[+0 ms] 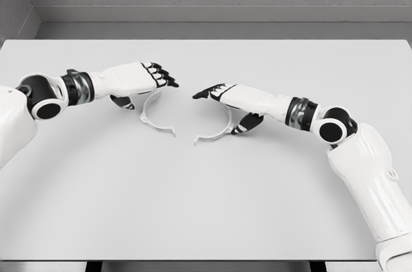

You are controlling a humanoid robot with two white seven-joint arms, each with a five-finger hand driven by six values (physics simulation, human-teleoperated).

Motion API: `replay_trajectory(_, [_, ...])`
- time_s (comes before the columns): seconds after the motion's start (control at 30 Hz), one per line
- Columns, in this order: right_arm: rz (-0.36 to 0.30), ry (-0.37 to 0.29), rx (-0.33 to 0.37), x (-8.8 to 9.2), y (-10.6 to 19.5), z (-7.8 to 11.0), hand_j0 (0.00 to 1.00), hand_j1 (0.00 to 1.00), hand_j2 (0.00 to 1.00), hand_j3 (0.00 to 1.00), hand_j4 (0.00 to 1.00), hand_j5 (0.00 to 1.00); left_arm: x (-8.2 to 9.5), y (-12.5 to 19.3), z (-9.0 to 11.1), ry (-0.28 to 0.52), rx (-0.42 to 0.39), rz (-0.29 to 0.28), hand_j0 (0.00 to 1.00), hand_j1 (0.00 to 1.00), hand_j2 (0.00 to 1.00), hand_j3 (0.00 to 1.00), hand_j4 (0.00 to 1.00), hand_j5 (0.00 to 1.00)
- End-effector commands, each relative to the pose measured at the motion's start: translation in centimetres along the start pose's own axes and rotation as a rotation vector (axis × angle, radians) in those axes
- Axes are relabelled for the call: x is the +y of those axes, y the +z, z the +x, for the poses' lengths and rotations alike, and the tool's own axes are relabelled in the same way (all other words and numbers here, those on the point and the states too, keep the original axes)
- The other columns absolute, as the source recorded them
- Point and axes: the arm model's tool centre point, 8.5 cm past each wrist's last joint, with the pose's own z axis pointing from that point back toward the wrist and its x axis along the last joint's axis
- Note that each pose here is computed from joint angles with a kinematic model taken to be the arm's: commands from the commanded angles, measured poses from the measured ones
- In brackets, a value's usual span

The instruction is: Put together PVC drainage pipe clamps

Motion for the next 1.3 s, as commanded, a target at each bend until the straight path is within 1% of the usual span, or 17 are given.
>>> replay_trajectory(0.0, [-0.007, -0.006, -0.002, -0.1, 0.0, 0.0, 1.00, 1.00, 1.00, 1.00, 1.00, 1.00, -0.1, -0.1, -0.1, 0.010, 0.002, 0.002, 1.00, 1.00, 1.00, 1.00, 1.00, 1.00])
replay_trajectory(0.13, [-0.018, -0.006, -0.021, -0.5, -0.8, 0.6, 1.00, 1.00, 1.00, 1.00, 1.00, 1.00, -0.2, -0.3, 0.0, 0.014, 0.000, 0.002, 1.00, 1.00, 1.00, 1.00, 1.00, 1.00])
replay_trajectory(0.37, [-0.022, -0.003, -0.030, -0.7, -1.3, 1.0, 1.00, 1.00, 1.00, 1.00, 1.00, 1.00, 0.0, -0.3, 0.0, 0.011, 0.001, 0.004, 1.00, 1.00, 1.00, 1.00, 1.00, 1.00])
replay_trajectory(0.43, [-0.017, 0.003, -0.027, -0.6, -1.4, 1.0, 1.00, 1.00, 1.00, 1.00, 1.00, 1.00, -0.2, -0.3, 0.0, 0.014, 0.000, 0.002, 1.00, 1.00, 1.00, 1.00, 1.00, 1.00])
replay_trajectory(0.67, [-0.013, -0.018, -0.020, -0.5, -2.0, 0.6, 1.00, 1.00, 1.00, 1.00, 1.00, 1.00, -0.1, -0.4, 0.1, 0.013, -0.001, 0.003, 1.00, 1.00, 1.00, 1.00, 1.00, 1.00])
replay_trajectory(0.77, [-0.019, -0.013, -0.012, -0.9, -1.6, 0.3, 1.00, 1.00, 1.00, 1.00, 1.00, 1.00, -0.1, -0.4, 0.2, 0.013, -0.004, 0.003, 1.00, 1.00, 1.00, 1.00, 1.00, 1.00])
replay_trajectory(0.8, [-0.031, -0.015, -0.003, -1.2, -1.2, 0.0, 1.00, 1.00, 1.00, 1.00, 1.00, 1.00, -0.2, -0.6, 0.4, 0.011, -0.011, 0.000, 1.00, 1.00, 1.00, 1.00, 1.00, 1.00])
replay_trajectory(0.87, [-0.032, -0.015, 0.001, -1.2, -1.0, -0.2, 1.00, 1.00, 1.00, 1.00, 1.00, 1.00, -0.1, -0.9, 0.6, 0.012, -0.017, 0.005, 1.00, 1.00, 1.00, 1.00, 1.00, 1.00])
replay_trajectory(0.9, [-0.040, -0.017, 0.011, -1.4, -0.5, -0.5, 1.00, 1.00, 1.00, 1.00, 1.00, 1.00, 0.0, -0.9, 0.6, 0.011, -0.017, 0.007, 1.00, 1.00, 1.00, 1.00, 1.00, 1.00])
replay_trajectory(0.97, [-0.091, -0.020, 0.063, -2.7, 1.9, -2.0, 1.00, 1.00, 1.00, 1.00, 1.00, 1.00, 0.0, -1.0, 0.7, 0.011, -0.020, 0.006, 1.00, 1.00, 1.00, 1.00, 1.00, 1.00])
replay_trajectory(1.03, [-0.125, -0.014, 0.112, -3.8, 4.2, -3.4, 1.00, 1.00, 1.00, 1.00, 1.00, 1.00, 0.0, -1.0, 0.7, 0.011, -0.020, 0.006, 1.00, 1.00, 1.00, 1.00, 1.00, 1.00])
replay_trajectory(1.07, [-0.145, -0.014, 0.127, -4.4, 5.0, -3.8, 1.00, 1.00, 1.00, 1.00, 1.00, 1.00, 0.1, -1.0, 0.6, 0.010, -0.019, 0.007, 1.00, 1.00, 1.00, 1.00, 1.00, 1.00])
replay_trajectory(1.1, [-0.172, -0.010, 0.155, -5.1, 6.4, -4.4, 1.00, 1.00, 1.00, 1.00, 1.00, 1.00, 0.1, -1.0, 0.6, 0.010, -0.019, 0.007, 1.00, 1.00, 1.00, 1.00, 1.00, 1.00])
replay_trajectory(1.17, [-0.199, 0.001, 0.197, -6.2, 8.6, -5.4, 1.00, 1.00, 1.00, 1.00, 1.00, 1.00, 0.1, -1.1, 0.7, 0.009, -0.021, 0.009, 1.00, 1.00, 1.00, 1.00, 1.00, 1.00])
replay_trajectory(1.23, [-0.244, 0.009, 0.240, -7.5, 11.1, -6.3, 1.00, 1.00, 1.00, 1.00, 1.00, 1.00, 0.4, -1.4, 0.9, 0.008, -0.028, 0.016, 1.00, 1.00, 1.00, 1.00, 1.00, 1.00])
replay_trajectory(1.27, [-0.256, 0.012, 0.245, -7.9, 11.5, -6.3, 1.00, 1.00, 1.00, 1.00, 1.00, 1.00, 0.5, -1.4, 0.9, 0.007, -0.027, 0.017, 1.00, 1.00, 1.00, 1.00, 1.00, 1.00])
